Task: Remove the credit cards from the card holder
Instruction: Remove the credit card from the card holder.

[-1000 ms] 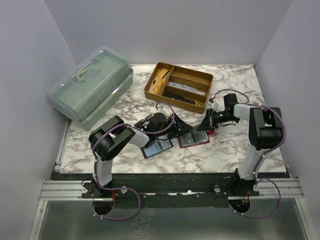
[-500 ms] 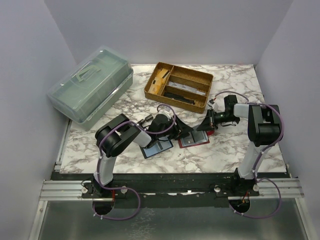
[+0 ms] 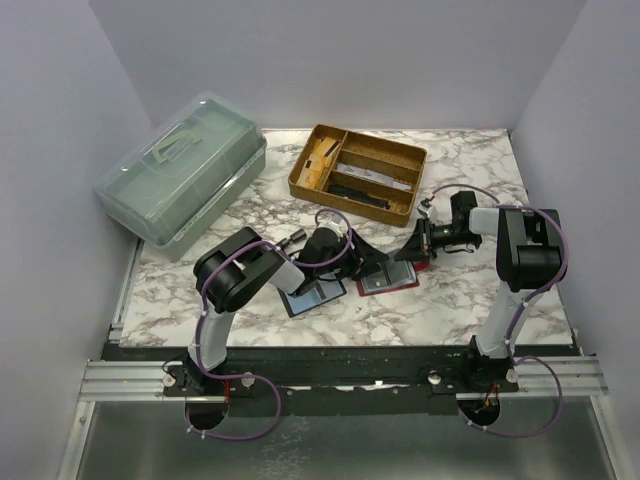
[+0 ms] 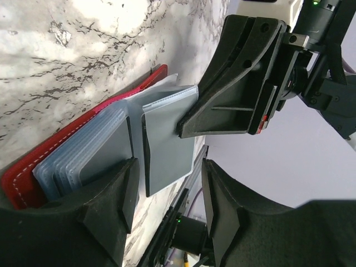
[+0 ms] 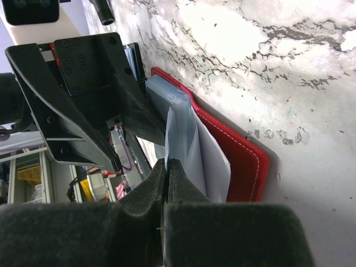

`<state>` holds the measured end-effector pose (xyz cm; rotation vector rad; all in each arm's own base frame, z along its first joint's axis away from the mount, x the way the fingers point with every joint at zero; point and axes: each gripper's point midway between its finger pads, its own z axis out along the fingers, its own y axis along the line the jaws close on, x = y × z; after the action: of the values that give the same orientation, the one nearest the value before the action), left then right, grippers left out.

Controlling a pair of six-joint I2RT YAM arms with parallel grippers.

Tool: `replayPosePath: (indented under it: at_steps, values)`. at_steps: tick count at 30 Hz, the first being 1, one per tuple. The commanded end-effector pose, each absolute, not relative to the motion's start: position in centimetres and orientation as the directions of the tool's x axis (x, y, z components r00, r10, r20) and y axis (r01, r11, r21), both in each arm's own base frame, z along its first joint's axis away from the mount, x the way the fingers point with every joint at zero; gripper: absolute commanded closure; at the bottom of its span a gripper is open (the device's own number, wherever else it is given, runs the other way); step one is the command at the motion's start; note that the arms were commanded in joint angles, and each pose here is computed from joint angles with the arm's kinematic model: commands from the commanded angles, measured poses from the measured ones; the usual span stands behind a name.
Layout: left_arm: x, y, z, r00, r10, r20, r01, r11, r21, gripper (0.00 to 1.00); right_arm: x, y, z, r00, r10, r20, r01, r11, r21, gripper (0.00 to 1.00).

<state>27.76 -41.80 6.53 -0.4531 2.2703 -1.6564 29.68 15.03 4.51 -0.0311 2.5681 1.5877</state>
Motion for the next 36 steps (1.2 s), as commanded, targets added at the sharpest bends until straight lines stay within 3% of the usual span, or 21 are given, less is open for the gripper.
replayPosePath:
  at_steps: [1, 21, 24, 29, 36]
  values:
    - [27.8, -42.6, 7.2, -0.906, -0.422, -0.023, -0.093, 0.253, -0.963, 0.46, 29.9, 15.1, 5.3, -0.996, 0.064, -0.069, -0.039, 0.385, 0.922, 1.0]
    - [27.7, -43.4, 6.3, -0.895, -0.445, 0.029, -0.151, 0.24, -0.959, 0.46, 29.9, 15.1, 5.4, -0.996, 0.08, -0.032, -0.003, 0.348, 0.938, 1.0]
    - [27.7, -43.4, 6.5, -0.894, -0.448, 0.034, -0.151, 0.228, -0.962, 0.47, 29.9, 14.8, 4.8, -0.996, 0.081, -0.03, 0.003, 0.378, 0.926, 0.92]
    - [27.7, -43.9, 6.4, -0.902, -0.429, 0.05, -0.149, 0.2, -0.968, 0.5, 30.1, 14.3, 3.9, -0.996, 0.073, -0.05, -0.012, 0.446, 0.895, 0.69]
    - [27.4, -43.1, 4.6, -0.894, -0.443, 0.064, -0.182, 0.229, -0.956, 0.51, 30.8, 13.2, 4.1, -0.987, 0.042, -0.155, -0.107, 0.55, 0.828, 0.51]
